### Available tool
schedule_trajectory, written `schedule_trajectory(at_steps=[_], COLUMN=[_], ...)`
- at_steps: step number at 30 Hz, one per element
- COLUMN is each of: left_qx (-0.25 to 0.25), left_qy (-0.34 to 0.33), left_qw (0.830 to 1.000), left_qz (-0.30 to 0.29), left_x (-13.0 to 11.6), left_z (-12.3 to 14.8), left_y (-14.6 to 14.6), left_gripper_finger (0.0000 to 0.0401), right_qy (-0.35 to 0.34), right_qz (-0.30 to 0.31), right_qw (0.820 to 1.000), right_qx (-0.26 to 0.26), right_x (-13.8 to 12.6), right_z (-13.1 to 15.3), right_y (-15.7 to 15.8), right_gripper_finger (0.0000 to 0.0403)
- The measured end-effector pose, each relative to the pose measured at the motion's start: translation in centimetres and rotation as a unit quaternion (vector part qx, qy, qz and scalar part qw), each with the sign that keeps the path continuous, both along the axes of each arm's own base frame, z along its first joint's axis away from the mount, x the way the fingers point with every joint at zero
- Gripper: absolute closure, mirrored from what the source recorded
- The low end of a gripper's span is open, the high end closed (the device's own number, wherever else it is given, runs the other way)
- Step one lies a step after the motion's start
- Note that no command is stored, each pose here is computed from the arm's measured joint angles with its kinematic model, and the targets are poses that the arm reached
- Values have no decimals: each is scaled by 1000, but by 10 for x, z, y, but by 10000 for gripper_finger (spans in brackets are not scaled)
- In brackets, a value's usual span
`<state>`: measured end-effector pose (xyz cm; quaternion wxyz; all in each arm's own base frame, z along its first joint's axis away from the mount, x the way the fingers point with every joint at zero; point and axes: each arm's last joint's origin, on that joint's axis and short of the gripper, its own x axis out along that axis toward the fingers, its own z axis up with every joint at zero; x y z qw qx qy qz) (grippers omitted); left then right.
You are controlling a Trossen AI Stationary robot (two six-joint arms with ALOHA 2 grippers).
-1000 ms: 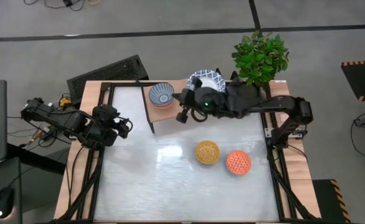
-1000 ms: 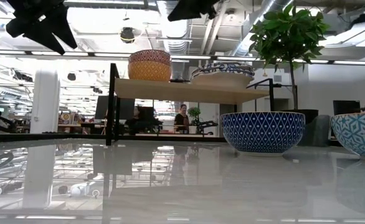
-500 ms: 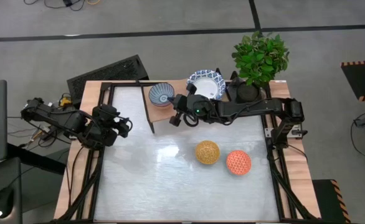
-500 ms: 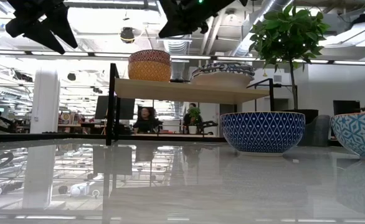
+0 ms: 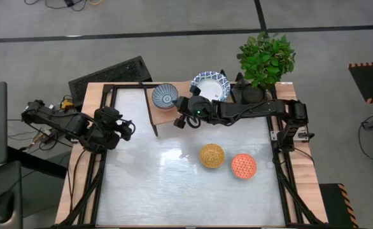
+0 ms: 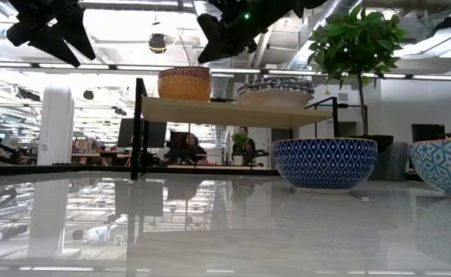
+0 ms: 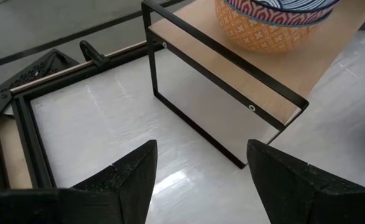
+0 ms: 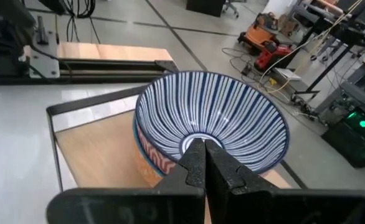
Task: Place and stack bowls onto a shelf
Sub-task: Stack the blue bowl on top of the light blue bowl on the shelf, then stack the yellow bowl on top of the blue bowl on the shelf
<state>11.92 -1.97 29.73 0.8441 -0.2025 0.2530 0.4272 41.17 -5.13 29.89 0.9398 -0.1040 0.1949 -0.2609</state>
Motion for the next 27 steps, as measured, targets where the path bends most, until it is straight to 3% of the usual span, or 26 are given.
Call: schedule_trajectory(at_steps=[9, 13, 17, 19, 22, 27], left_qx=[1, 5, -6, -16, -19, -22], left_qy=[-3, -5, -1, 4, 8, 7], left_qw=[1000, 1000, 1000, 1000, 1000, 1000], left_qz=[3, 5, 0, -6, -11, -13], left_x=[0, 0, 0, 0, 0, 1], left_z=[0, 0, 0, -1, -1, -1], left_y=[0, 0, 0, -1, -1, -1], left_gripper_finger=[169, 169, 169, 169, 169, 169], right_qy=[-37, -39, -3, 26, 58, 139], right_qz=[-42, -51, 10, 34, 18, -41], right_qw=[998, 998, 1000, 999, 991, 954], right_qx=[-22, -22, -3, 33, 118, 261], right_x=[-14, -19, -40, -59, -88, -119], right_z=[28, 32, 51, 66, 73, 58], right_y=[4, -4, 14, 27, 45, 69], right_gripper_finger=[359, 375, 384, 373, 335, 264])
